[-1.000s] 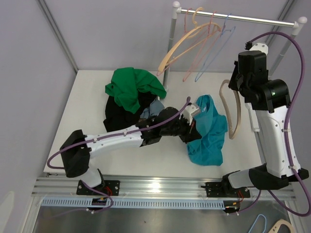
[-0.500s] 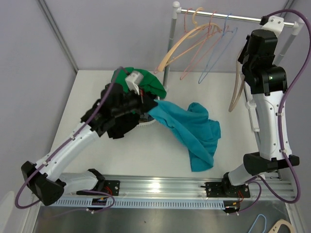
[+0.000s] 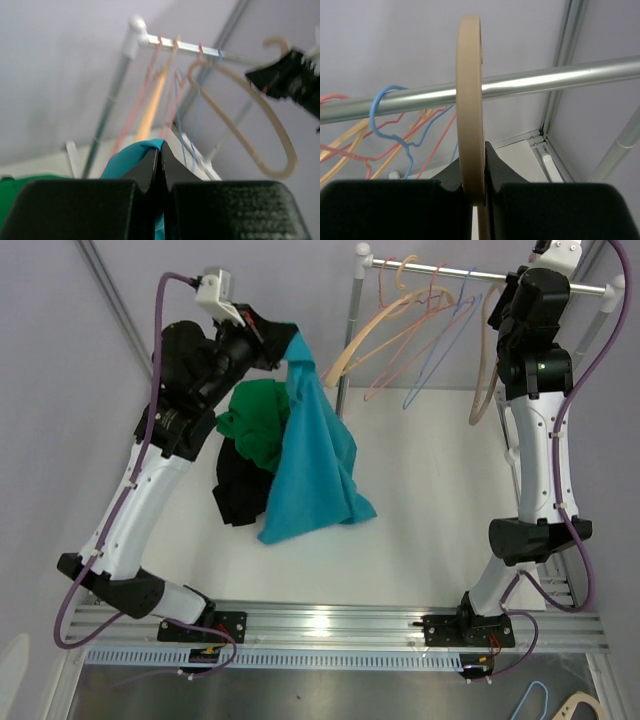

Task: Remove the t-shirt from the hanger

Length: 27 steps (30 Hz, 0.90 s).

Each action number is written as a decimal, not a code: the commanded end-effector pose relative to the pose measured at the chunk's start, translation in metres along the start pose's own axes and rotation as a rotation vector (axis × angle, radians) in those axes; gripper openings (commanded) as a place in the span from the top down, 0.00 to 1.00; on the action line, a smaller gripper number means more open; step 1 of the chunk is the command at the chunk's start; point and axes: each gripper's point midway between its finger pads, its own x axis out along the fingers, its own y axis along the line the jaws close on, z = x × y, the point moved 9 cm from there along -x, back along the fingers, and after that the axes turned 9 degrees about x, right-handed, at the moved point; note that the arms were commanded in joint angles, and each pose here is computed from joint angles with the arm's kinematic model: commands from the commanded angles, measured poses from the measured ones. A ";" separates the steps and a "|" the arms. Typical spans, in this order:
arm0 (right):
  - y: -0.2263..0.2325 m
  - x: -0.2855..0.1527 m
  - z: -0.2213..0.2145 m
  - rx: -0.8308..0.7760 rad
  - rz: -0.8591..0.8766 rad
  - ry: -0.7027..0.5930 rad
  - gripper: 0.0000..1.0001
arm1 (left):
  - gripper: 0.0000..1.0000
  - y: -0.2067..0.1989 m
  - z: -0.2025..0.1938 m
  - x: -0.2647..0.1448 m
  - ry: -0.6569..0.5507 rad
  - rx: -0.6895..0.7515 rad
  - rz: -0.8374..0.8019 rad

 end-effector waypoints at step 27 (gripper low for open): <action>0.001 0.050 0.009 0.061 0.108 -0.136 1.00 | 0.99 0.214 0.000 0.096 -0.255 -0.004 0.318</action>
